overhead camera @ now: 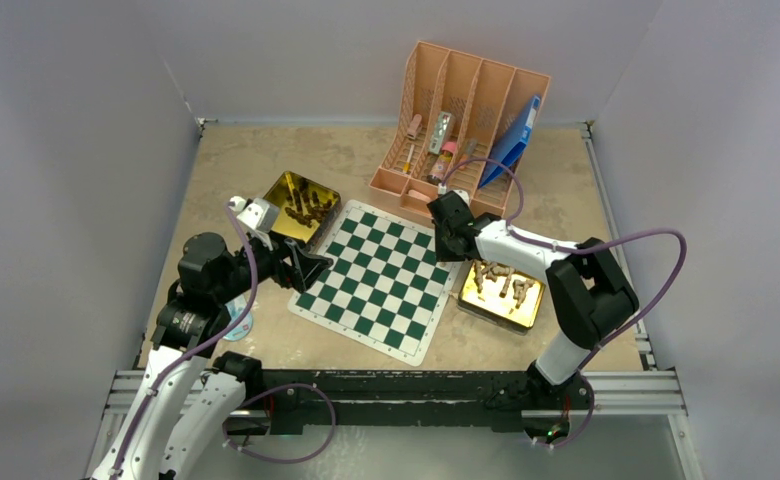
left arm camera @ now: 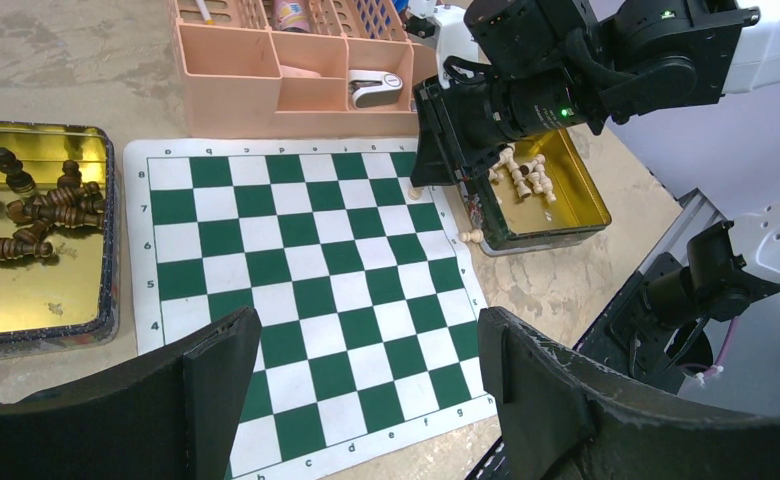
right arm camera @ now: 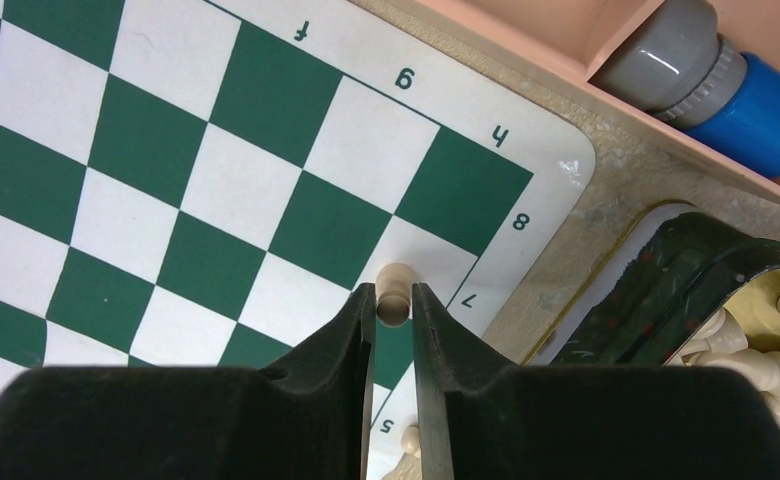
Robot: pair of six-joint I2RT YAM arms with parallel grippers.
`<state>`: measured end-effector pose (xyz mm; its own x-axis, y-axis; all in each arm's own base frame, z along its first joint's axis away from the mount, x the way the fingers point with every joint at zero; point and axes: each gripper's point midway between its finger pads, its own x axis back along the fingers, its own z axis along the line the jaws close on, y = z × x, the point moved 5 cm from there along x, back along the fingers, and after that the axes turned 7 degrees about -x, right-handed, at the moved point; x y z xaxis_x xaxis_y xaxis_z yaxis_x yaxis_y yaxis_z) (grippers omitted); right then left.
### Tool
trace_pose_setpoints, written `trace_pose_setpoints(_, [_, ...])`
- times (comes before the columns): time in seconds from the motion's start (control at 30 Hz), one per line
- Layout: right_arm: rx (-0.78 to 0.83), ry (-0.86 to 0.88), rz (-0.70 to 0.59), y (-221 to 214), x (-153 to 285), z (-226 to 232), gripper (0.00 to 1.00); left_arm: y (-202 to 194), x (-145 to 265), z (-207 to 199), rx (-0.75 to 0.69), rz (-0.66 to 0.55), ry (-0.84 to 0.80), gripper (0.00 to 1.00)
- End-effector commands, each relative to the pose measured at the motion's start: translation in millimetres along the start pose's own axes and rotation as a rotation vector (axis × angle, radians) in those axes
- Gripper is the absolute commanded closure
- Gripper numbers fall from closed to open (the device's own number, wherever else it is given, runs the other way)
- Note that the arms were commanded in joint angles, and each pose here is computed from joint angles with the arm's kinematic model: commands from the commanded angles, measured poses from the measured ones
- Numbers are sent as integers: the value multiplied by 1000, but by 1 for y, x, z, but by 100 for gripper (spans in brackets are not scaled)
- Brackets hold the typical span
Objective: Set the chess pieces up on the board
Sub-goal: Adjust the chess piece on the chessboard.
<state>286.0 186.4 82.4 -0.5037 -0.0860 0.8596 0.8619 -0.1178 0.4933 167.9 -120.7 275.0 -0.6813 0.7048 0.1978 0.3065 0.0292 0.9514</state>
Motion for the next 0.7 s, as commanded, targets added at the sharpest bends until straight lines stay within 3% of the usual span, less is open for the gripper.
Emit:
trace_pose_setpoints(0.0, [1, -3, -6, -1, 1, 0, 80, 3, 0, 0, -27, -15, -4, 20])
trace_pose_setpoints(0.23, [1, -19, -10, 2, 5, -1, 88, 3, 0, 0, -27, -15, -4, 20])
trace_pose_setpoints(0.67, [-13, -57, -32, 8, 6, -3, 89, 3, 0, 0, -27, -15, -4, 20])
